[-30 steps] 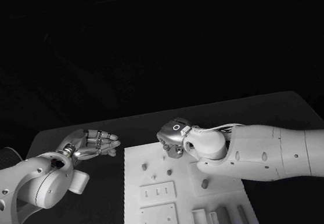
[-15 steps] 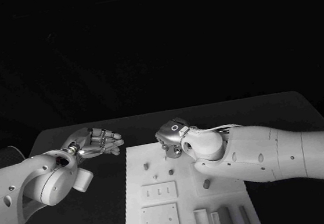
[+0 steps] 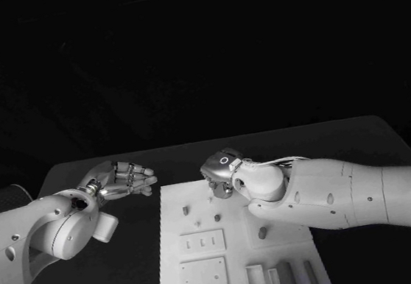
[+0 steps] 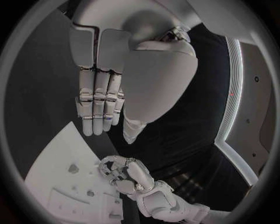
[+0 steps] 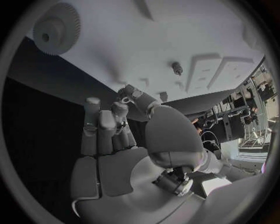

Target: Assemble the parts on the task board

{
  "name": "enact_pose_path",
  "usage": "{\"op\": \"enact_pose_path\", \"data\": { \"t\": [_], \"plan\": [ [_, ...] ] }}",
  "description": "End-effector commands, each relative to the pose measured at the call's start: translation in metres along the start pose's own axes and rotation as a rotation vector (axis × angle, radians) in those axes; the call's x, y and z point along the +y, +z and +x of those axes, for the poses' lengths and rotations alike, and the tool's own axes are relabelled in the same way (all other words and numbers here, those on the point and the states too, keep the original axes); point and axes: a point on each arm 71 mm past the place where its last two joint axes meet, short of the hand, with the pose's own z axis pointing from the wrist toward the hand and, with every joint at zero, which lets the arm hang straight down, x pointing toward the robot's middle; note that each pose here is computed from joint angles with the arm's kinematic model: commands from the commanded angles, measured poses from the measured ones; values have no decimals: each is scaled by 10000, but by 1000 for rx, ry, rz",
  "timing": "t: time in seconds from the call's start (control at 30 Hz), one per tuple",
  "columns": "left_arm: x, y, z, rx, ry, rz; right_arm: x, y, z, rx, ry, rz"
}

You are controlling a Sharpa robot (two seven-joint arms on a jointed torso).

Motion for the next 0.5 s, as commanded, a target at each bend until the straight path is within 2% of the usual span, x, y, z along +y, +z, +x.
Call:
{"op": "enact_pose_path", "data": {
  "t": [0.03, 0.5],
  "plan": [
    [-23, -1, 3, 7, 6, 15, 14, 5, 14, 18, -24, -14],
    [-18, -13, -10, 1, 7, 15, 17, 9, 23, 27, -16, -16]
  ]
}}
